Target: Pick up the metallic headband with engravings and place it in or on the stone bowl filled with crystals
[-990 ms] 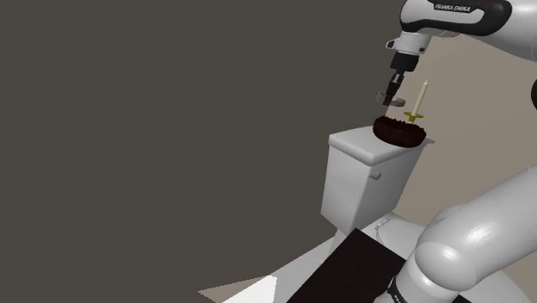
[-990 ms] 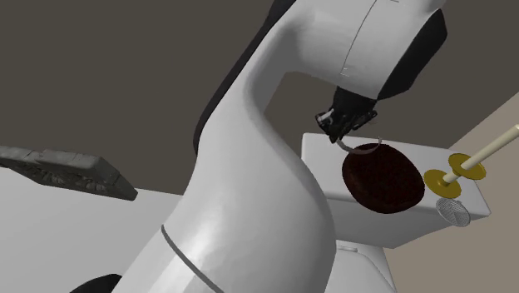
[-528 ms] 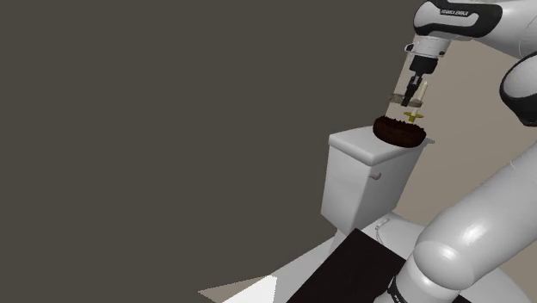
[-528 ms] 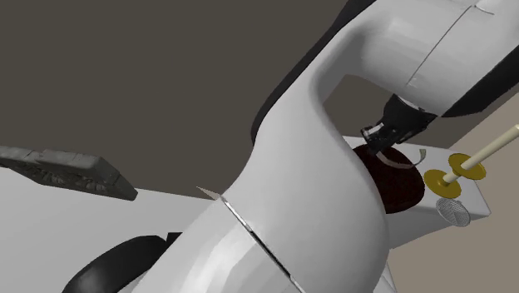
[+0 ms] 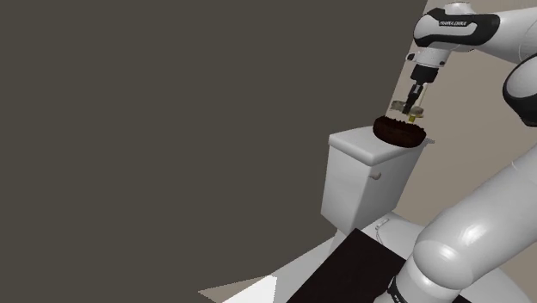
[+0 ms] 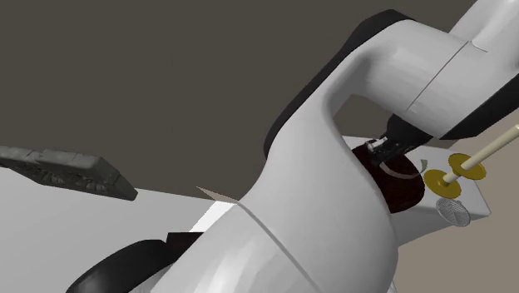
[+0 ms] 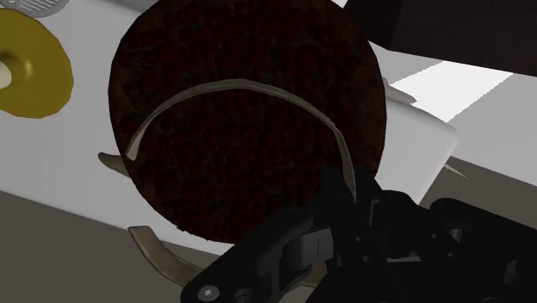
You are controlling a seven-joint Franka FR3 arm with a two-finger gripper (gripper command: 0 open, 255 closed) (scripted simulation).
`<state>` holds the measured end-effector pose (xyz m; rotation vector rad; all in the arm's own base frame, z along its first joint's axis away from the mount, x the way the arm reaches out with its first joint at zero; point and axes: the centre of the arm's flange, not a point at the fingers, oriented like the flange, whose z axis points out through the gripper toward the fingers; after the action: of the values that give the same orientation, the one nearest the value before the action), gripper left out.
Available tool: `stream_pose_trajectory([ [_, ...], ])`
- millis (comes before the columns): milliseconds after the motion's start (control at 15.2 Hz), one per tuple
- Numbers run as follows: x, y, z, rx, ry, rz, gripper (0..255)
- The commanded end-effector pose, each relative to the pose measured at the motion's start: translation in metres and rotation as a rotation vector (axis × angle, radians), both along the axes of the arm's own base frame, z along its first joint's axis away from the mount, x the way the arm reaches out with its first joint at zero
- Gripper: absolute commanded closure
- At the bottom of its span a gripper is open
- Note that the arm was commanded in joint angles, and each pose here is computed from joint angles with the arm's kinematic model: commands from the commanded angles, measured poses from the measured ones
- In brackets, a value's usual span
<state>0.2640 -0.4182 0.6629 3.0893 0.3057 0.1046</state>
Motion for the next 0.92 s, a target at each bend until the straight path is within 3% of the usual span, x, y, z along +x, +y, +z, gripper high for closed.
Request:
stream_pose_trajectory([
  [0, 0.001, 0.000, -0.012, 0.000, 0.000, 0.000, 255],
  [330, 0.001, 0.000, -0.042, 0.000, 0.000, 0.000, 255],
  [858, 0.001, 0.000, -0.042, 0.000, 0.000, 0.000, 255],
])
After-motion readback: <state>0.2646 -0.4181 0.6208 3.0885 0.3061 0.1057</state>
